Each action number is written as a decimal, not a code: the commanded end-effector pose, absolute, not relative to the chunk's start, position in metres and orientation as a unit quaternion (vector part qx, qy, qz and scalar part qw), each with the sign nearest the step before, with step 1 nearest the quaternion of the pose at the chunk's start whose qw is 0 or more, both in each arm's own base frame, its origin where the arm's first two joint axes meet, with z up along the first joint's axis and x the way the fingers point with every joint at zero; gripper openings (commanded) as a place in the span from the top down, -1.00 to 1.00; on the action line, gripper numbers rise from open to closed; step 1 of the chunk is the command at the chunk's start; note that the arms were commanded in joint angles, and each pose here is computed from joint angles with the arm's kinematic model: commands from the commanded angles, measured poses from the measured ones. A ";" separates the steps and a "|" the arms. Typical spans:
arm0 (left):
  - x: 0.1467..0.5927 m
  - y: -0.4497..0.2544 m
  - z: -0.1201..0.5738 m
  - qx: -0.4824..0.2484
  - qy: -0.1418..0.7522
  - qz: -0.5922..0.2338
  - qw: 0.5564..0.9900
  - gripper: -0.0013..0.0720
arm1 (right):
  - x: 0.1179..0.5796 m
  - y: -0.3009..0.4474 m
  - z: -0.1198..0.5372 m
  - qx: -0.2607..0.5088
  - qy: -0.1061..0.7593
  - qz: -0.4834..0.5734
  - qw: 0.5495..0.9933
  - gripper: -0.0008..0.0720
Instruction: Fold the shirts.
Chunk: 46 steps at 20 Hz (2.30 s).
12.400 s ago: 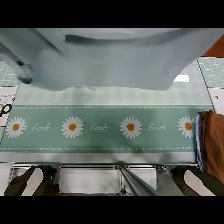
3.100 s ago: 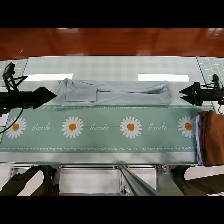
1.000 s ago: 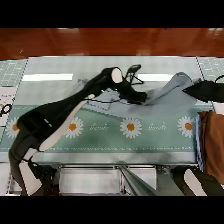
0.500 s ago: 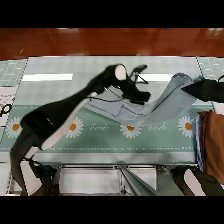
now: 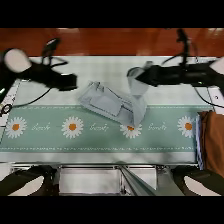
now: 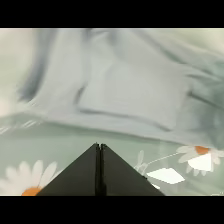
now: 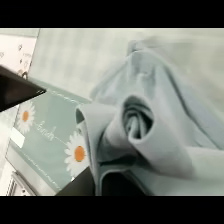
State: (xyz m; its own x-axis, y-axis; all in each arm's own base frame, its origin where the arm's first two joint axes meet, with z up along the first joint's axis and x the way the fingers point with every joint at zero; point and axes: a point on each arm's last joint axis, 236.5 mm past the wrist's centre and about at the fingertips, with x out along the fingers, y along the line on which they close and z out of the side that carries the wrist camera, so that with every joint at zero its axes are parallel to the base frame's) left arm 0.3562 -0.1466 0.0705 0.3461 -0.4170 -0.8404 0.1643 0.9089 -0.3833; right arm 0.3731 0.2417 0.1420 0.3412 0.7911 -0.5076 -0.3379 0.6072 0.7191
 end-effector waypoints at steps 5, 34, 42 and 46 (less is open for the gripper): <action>0.273 -0.083 0.053 -0.175 0.487 -0.109 0.849 0.87 | 0.431 0.376 0.068 0.272 0.495 0.414 0.714 0.92; 0.294 -0.096 0.046 -0.225 0.482 -0.114 0.839 0.87 | 0.304 0.078 -0.035 0.381 0.545 0.083 0.743 -0.18; 0.296 -0.095 0.046 -0.225 0.480 -0.113 0.840 0.87 | 0.320 0.183 -0.102 0.450 0.608 0.164 0.634 -0.18; 0.296 -0.095 0.046 -0.225 0.480 -0.113 0.840 0.87 | 0.338 0.220 -0.105 0.424 0.622 0.200 0.627 -0.18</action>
